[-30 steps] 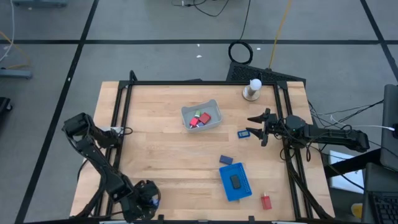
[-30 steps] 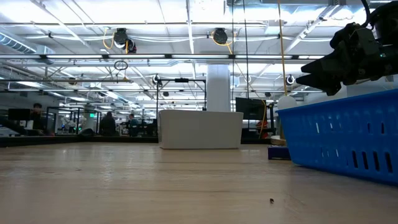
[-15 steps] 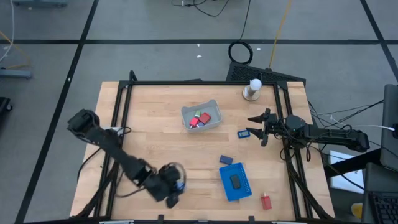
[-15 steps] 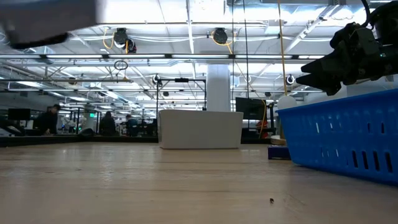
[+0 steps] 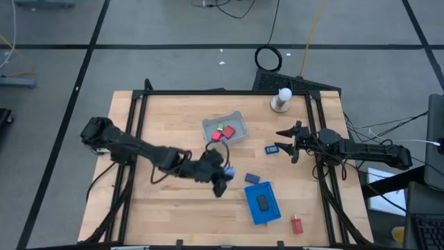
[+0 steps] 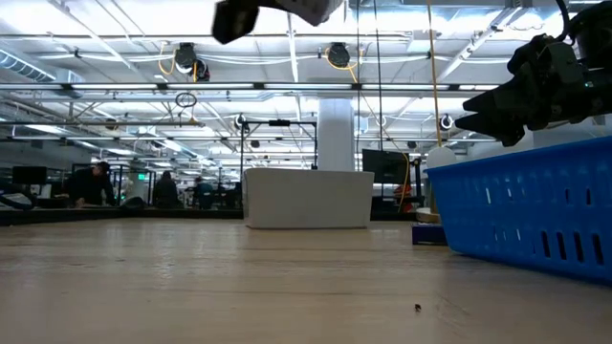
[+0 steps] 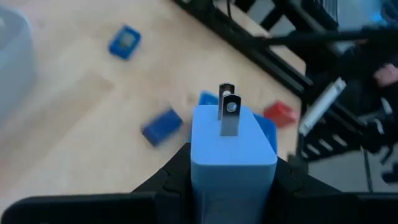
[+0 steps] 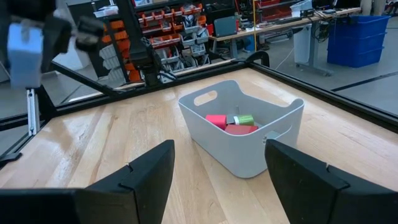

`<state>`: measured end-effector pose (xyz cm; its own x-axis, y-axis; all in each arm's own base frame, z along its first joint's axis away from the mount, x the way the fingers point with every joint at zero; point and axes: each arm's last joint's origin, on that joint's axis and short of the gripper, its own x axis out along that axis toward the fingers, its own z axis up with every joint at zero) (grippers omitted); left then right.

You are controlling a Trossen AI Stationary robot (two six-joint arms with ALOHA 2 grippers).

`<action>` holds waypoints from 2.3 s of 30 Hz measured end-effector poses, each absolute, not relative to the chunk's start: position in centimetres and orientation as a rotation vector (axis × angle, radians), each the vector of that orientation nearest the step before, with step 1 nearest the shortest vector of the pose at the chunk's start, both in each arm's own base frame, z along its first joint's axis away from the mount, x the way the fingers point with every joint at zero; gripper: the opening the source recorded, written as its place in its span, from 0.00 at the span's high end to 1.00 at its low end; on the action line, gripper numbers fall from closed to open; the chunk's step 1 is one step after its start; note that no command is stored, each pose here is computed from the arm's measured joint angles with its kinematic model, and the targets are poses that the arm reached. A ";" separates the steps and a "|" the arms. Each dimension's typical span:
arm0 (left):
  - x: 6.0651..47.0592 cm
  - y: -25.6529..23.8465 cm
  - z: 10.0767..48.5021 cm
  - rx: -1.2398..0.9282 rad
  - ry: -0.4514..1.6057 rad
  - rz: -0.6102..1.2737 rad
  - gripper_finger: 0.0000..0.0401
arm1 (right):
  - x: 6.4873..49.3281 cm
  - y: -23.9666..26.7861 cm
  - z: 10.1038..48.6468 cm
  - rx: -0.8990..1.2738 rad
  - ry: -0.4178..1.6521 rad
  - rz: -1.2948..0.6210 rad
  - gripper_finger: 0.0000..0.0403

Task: Pick & Place Office items
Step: Put the blue charger adapter into the gray bin

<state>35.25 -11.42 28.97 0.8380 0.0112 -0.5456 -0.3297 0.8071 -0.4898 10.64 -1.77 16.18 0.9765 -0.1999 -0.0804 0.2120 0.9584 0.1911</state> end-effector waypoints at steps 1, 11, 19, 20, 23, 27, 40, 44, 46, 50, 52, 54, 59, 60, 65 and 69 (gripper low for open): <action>35.5 -10.7 29.2 -0.601 0.543 0.203 0.73 | 10.6 -1.8 16.2 0.200 0.061 -0.209 0.40; 37.1 -3.9 30.0 -0.538 0.513 0.296 0.73 | 10.6 -1.8 16.2 0.200 0.061 -0.209 0.40; 37.0 2.0 29.6 -0.507 0.553 0.378 0.73 | 10.6 -1.8 16.2 0.200 0.061 -0.209 0.40; 36.9 2.7 29.5 -0.505 0.565 0.387 0.73 | 10.6 -1.8 16.2 0.200 0.061 -0.209 0.40; 36.5 4.8 29.2 -0.495 0.604 0.400 0.73 | 10.6 -1.8 16.2 0.200 0.060 -0.209 0.40; 35.9 6.8 28.9 -0.457 0.653 0.425 0.73 | 10.6 -1.8 16.2 0.200 0.060 -0.209 0.40; 35.9 10.9 25.9 -0.378 0.779 0.487 0.73 | 10.6 -1.8 16.2 0.200 0.062 -0.209 0.40; 36.6 11.3 23.8 -0.374 0.838 0.492 0.73 | 10.7 -1.8 16.1 0.200 0.068 -0.209 0.40; 37.1 11.4 22.8 -0.381 0.862 0.475 0.73 | 10.7 -1.8 16.1 0.200 0.067 -0.210 0.40; 37.9 11.3 20.6 -0.392 0.920 0.452 0.73 | 10.7 -1.8 16.1 0.201 0.069 -0.209 0.40; 38.1 11.3 19.8 -0.393 0.942 0.450 0.73 | 10.7 -1.8 16.1 0.201 0.069 -0.210 0.40; 38.3 11.2 19.1 -0.392 0.957 0.447 0.73 | 10.7 -1.8 16.1 0.200 0.069 -0.209 0.40; 38.5 11.2 18.8 -0.375 0.950 0.455 0.73 | 10.7 -1.8 16.1 0.201 0.069 -0.209 0.40; 38.5 11.2 18.8 -0.376 0.954 0.456 0.73 | 10.7 -1.8 16.1 0.201 0.069 -0.210 0.40; 38.6 11.1 18.8 -0.375 0.950 0.455 0.60 | 10.7 -1.8 16.1 0.201 0.069 -0.209 0.40; 38.8 10.8 18.9 -0.369 0.932 0.444 0.47 | 10.7 -1.8 16.1 0.201 0.069 -0.210 0.40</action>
<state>38.80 10.80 18.92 0.5183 0.2050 -0.8302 -0.5161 0.8491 -0.1125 10.69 -1.77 16.10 0.9758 -0.1998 -0.0891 0.2136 0.9582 0.1905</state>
